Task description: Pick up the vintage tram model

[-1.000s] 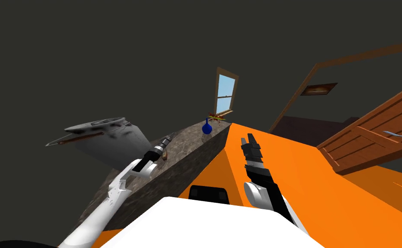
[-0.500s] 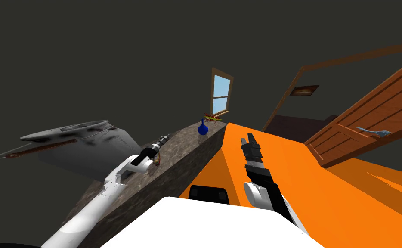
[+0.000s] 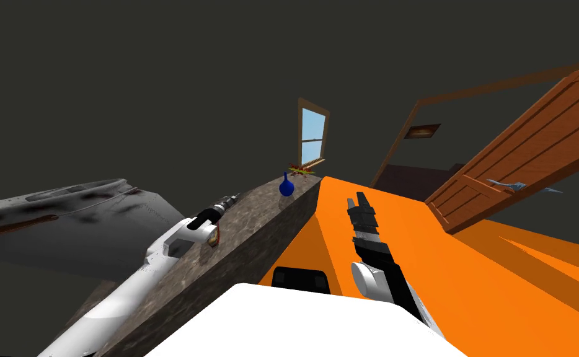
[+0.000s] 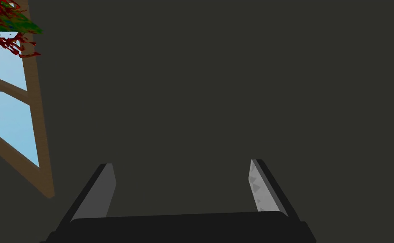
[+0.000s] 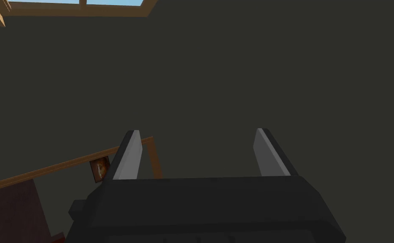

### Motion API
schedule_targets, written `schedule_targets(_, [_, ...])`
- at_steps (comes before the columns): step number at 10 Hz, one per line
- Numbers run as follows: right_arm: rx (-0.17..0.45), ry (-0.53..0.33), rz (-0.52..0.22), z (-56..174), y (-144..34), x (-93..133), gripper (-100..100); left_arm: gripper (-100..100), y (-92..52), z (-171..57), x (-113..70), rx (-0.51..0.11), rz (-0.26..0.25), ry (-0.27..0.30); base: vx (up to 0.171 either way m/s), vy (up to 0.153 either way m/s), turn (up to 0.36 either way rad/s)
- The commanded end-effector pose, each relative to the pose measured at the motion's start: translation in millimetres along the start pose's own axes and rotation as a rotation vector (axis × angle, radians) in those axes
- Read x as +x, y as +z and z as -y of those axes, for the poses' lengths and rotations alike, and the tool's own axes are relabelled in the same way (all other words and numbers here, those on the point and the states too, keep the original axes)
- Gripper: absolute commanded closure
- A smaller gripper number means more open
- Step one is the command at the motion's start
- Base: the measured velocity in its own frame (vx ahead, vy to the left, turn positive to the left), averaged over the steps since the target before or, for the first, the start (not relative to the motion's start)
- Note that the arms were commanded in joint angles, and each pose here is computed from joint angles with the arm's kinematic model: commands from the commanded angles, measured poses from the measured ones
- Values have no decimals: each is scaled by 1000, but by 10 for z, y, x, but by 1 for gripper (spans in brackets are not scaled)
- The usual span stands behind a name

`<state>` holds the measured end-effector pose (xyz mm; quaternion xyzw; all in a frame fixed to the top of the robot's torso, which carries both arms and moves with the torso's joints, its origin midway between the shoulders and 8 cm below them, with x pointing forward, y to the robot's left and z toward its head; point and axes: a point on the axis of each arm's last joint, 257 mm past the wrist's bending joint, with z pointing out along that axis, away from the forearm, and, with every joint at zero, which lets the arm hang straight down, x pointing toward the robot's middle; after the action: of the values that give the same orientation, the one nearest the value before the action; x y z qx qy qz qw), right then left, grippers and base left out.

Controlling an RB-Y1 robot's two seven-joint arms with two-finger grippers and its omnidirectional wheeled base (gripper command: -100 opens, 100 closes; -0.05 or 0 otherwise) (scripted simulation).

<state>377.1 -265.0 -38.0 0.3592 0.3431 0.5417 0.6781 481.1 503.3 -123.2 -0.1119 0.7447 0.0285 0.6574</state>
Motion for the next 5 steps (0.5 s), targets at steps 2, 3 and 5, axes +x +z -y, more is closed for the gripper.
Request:
schedule_targets(2, [0,0,0,0,0,1,0,-100,63,-414,-32,-95,-47,84,48,-35,-114])
schedule_targets(3, [0,0,0,0,0,0,0,-100,106,-643,-196,-142,-48,122,64,-53,-109])
schedule_targets(5, [0,0,0,0,0,0,0,-100,84,-814,-64,-188,-97,151,42,-45,-31])
